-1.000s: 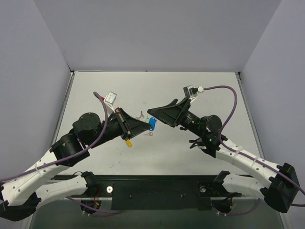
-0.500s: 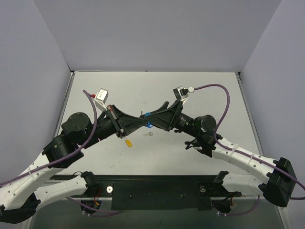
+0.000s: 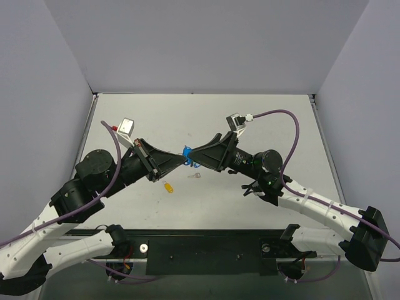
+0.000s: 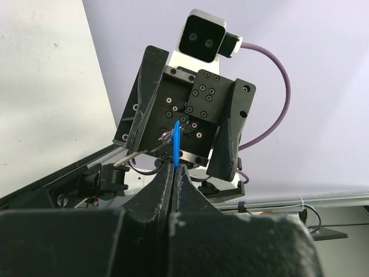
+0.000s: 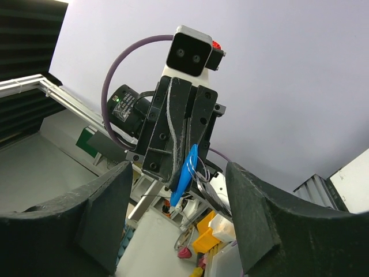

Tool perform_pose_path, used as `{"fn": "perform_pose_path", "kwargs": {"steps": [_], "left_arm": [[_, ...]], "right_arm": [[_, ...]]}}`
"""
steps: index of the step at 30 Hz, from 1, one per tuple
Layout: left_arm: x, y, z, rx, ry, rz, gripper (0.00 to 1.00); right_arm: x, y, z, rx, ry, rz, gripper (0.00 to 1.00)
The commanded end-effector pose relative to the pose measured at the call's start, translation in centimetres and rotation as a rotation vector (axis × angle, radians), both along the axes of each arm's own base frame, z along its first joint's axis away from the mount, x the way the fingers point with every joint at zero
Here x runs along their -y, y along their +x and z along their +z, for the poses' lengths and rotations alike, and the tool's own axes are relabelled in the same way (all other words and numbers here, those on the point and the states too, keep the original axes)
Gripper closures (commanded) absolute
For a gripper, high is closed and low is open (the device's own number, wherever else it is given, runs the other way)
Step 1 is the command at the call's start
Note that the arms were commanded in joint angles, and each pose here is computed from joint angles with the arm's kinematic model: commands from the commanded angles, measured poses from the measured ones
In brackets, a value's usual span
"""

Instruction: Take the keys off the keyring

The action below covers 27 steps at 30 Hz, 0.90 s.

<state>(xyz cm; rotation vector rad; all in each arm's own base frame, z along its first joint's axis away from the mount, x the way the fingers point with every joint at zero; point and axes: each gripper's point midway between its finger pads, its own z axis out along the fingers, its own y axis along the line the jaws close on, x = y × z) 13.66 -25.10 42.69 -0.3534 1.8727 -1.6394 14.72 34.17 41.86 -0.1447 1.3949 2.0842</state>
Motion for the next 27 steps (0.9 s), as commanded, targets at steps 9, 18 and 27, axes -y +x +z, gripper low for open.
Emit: {"fn": "perform_pose_path", "kwargs": {"steps": [9,18,27], "left_arm": [[-1.93,0.11,1.89,0.043,-0.020,0.064,1.00],[-2.20,0.46,1.53,0.037,-0.016,0.089,1.00],[-2.20,0.56,1.49,0.033,-0.018,0.094,1.00]], "right_arm": [[0.96,-1.22,3.24,0.083,0.080,0.003,0.50],[0.50,-1.36,2.97,0.073,0.077,0.020,0.61],[0.32,-1.42,2.85,0.062,0.076,0.034,0.71]]}}
